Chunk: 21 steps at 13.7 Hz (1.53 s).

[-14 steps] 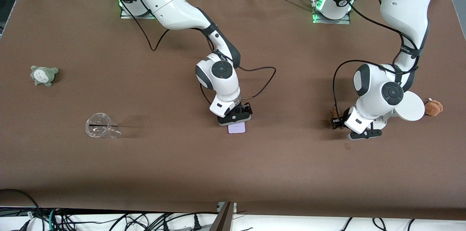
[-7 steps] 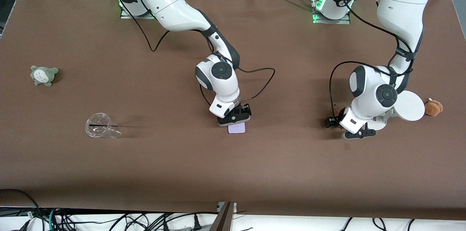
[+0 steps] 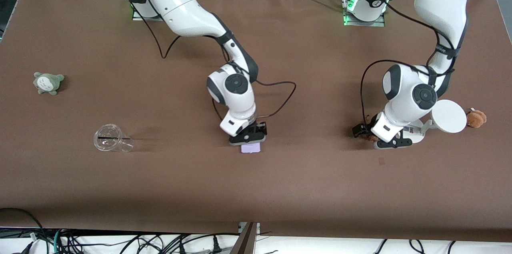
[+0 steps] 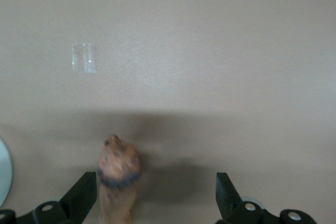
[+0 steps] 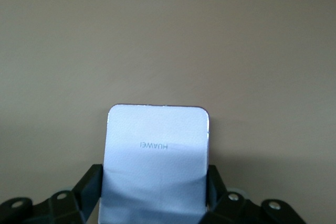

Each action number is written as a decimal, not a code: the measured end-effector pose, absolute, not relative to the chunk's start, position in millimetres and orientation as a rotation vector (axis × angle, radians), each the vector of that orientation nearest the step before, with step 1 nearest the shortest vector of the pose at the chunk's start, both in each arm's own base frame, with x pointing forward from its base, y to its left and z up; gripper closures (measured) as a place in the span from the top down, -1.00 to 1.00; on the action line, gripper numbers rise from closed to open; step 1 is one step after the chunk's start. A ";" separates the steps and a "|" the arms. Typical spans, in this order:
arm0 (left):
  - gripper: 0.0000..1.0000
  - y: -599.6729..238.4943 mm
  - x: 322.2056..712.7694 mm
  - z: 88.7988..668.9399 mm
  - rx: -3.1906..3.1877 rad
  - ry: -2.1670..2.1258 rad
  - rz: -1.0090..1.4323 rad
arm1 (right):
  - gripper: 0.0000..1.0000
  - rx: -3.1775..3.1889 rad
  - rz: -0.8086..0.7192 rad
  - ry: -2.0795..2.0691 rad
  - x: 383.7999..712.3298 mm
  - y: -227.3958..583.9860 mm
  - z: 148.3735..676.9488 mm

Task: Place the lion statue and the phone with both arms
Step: 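Open the left gripper on the lion while the right gripper lifts the phone, then lower the right gripper's phone by the cup while the left gripper withdraws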

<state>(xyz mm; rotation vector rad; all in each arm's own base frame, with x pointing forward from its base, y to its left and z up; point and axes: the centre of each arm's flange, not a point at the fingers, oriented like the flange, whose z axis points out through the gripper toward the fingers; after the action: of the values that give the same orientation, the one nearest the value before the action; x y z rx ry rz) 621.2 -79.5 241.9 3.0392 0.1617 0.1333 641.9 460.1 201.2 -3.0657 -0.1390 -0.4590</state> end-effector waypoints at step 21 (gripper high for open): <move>1.00 8.6 529.4 569.6 3.216 0.201 -0.032 | 0.67 -3.225 0.012 0.052 684.6 144.6 197.0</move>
<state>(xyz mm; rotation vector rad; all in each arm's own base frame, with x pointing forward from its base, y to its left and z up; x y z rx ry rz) 529.4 8.6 569.6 3.2157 0.2009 -0.0325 684.6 144.6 197.0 -3.2255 0.0521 0.0121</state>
